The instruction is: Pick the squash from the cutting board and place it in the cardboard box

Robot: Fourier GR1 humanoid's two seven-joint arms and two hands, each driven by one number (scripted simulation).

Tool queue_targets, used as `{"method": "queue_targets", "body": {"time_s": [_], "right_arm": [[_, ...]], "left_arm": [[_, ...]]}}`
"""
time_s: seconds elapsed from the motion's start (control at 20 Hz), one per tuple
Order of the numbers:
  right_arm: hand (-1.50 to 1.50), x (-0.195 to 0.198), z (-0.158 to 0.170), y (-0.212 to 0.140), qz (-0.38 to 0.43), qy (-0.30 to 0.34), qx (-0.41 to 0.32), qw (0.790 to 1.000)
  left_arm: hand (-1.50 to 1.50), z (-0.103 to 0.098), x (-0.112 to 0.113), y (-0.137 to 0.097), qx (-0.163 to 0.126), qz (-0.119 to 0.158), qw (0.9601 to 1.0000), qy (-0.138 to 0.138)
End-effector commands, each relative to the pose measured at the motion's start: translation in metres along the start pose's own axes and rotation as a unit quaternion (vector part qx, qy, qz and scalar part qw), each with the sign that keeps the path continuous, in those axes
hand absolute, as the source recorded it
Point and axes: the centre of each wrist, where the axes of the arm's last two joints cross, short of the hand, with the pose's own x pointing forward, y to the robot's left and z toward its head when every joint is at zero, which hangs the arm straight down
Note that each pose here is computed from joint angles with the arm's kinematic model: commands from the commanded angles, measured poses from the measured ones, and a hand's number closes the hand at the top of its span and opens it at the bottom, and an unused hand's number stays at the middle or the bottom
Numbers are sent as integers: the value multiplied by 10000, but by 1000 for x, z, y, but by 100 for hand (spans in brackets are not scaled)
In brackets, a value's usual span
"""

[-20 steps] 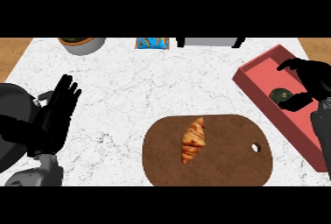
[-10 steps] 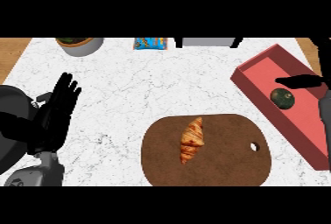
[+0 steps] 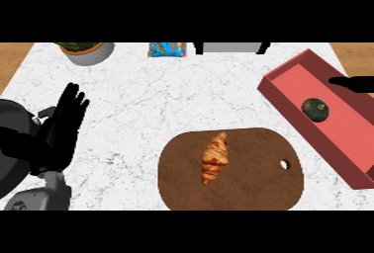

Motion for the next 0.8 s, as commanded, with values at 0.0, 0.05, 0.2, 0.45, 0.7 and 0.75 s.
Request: {"method": "queue_targets", "body": {"time_s": [0.0,0.05,0.2,0.45,0.7,0.75], "right_arm": [[-150,-7,5,-40,-830,123,-287,9961],[-150,-14,10,-45,-895,164,-356,9952],[-150,-27,23,-67,-1014,87,-606,9930],[-150,-48,39,-102,-1036,142,-898,9905],[-150,-75,60,-100,-1046,62,-833,9910],[-150,-62,36,-103,-1026,91,-834,9912]], "left_arm": [[0,4,8,0,-74,53,10000,34],[0,8,14,1,-15,-69,10000,-5],[0,-9,-1,-7,-57,-12,10000,35],[0,8,12,-1,-101,21,9999,26],[0,-1,11,-4,-60,-6,10000,-61],[0,-8,-4,-3,-145,55,9998,-103]]}}
